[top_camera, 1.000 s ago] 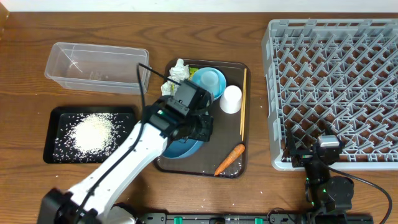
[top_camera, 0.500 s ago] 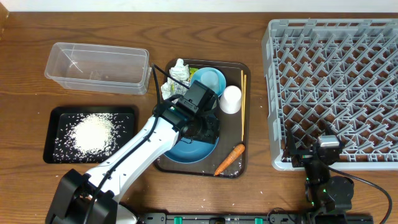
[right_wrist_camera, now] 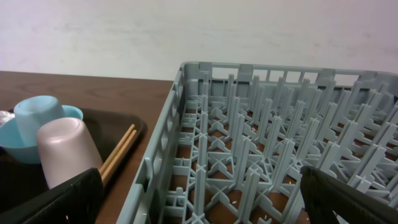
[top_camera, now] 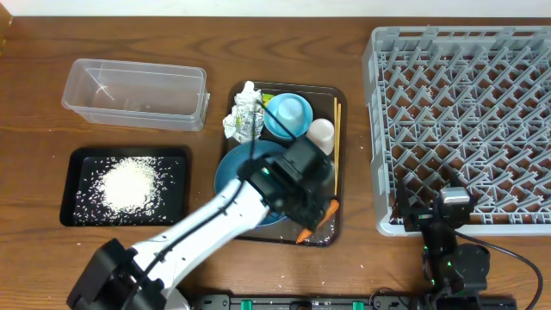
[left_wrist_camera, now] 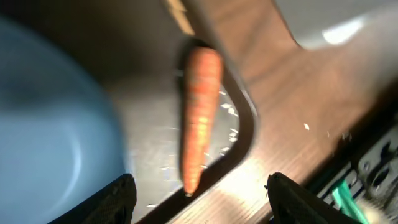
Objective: Sort waste into correct bins and load items into the dishwasher rack
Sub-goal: 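Release the plate and move the left gripper to the orange carrot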
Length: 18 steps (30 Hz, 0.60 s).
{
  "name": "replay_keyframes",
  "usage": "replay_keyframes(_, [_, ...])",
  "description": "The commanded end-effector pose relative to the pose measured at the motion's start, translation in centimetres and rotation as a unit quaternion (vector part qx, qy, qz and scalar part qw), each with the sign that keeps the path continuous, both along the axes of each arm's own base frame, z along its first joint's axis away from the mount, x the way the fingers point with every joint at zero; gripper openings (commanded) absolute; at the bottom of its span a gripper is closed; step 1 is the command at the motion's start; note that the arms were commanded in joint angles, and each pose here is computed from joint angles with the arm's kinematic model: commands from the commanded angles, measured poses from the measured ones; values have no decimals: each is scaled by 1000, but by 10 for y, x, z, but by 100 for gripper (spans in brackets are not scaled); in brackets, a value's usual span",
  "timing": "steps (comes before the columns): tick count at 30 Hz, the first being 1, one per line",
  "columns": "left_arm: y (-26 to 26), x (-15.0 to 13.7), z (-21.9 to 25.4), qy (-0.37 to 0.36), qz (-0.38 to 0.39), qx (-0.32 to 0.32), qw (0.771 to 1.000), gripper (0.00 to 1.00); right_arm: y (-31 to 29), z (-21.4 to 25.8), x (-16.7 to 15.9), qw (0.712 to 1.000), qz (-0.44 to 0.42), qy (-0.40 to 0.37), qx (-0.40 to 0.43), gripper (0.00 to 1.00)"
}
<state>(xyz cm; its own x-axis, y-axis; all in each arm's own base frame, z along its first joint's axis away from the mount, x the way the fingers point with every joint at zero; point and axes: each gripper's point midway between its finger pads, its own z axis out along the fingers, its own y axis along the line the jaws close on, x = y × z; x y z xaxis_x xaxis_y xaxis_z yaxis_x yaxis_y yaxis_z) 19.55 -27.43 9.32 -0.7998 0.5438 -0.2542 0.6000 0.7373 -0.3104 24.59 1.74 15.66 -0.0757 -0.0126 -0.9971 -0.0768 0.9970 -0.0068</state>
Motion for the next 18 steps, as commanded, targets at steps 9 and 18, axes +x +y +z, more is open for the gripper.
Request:
replay_keyframes(9, [-14, -4, -9, -78, -92, 47, 992, 70, -1, -2, 0, 1000, -2, 3, -4, 99])
replay_keyframes(18, [-25, 3, -34, -75, -104, 54, 990, 69, -1, -2, 0, 1000, -2, 3, -4, 99])
